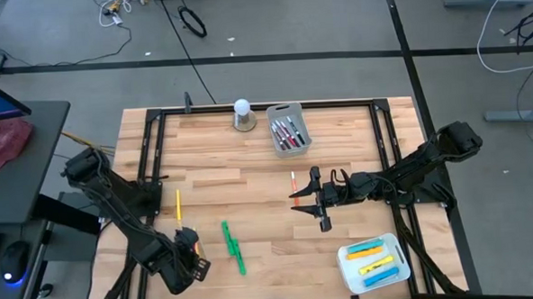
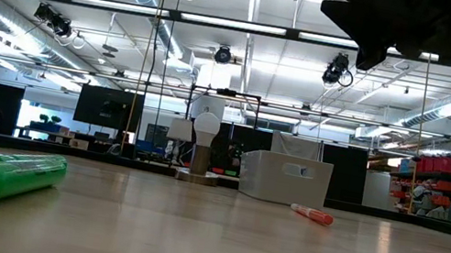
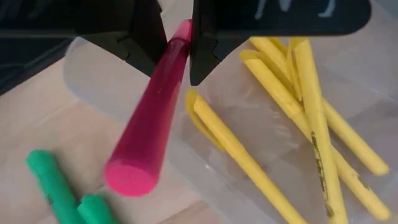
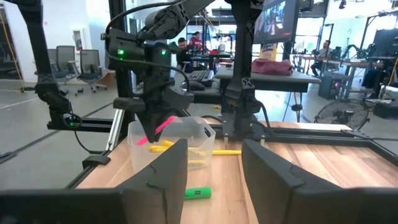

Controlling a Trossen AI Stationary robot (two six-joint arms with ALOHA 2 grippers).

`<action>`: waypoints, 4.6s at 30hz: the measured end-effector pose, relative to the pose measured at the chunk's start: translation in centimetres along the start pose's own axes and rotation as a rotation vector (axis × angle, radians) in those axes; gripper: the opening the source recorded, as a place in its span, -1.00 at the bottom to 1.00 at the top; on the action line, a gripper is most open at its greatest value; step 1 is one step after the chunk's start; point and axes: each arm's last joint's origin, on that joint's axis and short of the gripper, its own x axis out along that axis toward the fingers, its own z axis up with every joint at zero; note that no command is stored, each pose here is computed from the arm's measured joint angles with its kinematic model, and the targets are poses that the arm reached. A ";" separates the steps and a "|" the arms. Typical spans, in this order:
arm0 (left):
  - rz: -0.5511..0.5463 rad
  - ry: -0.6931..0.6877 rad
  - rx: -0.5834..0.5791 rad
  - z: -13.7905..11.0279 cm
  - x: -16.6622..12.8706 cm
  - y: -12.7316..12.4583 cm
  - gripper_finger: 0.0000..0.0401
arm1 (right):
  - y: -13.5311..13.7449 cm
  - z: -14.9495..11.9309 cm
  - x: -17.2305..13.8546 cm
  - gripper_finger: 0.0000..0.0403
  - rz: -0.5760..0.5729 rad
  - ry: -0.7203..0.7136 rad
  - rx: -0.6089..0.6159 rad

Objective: Pick & Place Markers
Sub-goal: Put the pink pen into the transparent bin, then put the green highlighter pen into the white bin

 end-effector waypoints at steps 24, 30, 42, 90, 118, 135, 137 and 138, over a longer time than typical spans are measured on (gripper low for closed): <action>0.052 0.077 0.012 2.0 -4.2 2.0 -0.12 | -0.4 -0.1 0.1 -0.23 -0.024 0.010 -0.004; -0.080 -0.490 0.254 5.1 -5.3 1.5 -0.12 | -0.5 -0.4 0.1 -0.23 -0.024 0.042 -0.007; 0.120 -0.851 0.280 12.1 -4.7 0.4 -0.12 | -0.5 -0.8 0.1 -0.23 -0.024 0.082 0.025; 0.089 -0.137 0.056 12.3 6.3 -3.4 0.27 | -2.1 -3.2 -0.4 -0.23 -0.240 0.310 0.184; 0.198 -0.372 0.078 13.8 8.9 -2.9 -0.61 | -2.1 -3.2 -0.4 -0.23 -0.234 0.313 0.149; -0.271 -0.822 0.509 23.0 6.3 -8.8 -0.62 | -1.7 -4.9 -1.0 -0.23 -0.171 0.485 0.176; -0.363 -0.900 0.544 23.9 5.4 -9.5 -0.62 | -1.4 -5.4 -1.2 -0.23 -0.157 0.492 0.180; -0.406 -0.936 0.556 24.1 4.9 -9.8 -0.61 | -1.3 -5.6 -1.2 -0.23 -0.150 0.488 0.180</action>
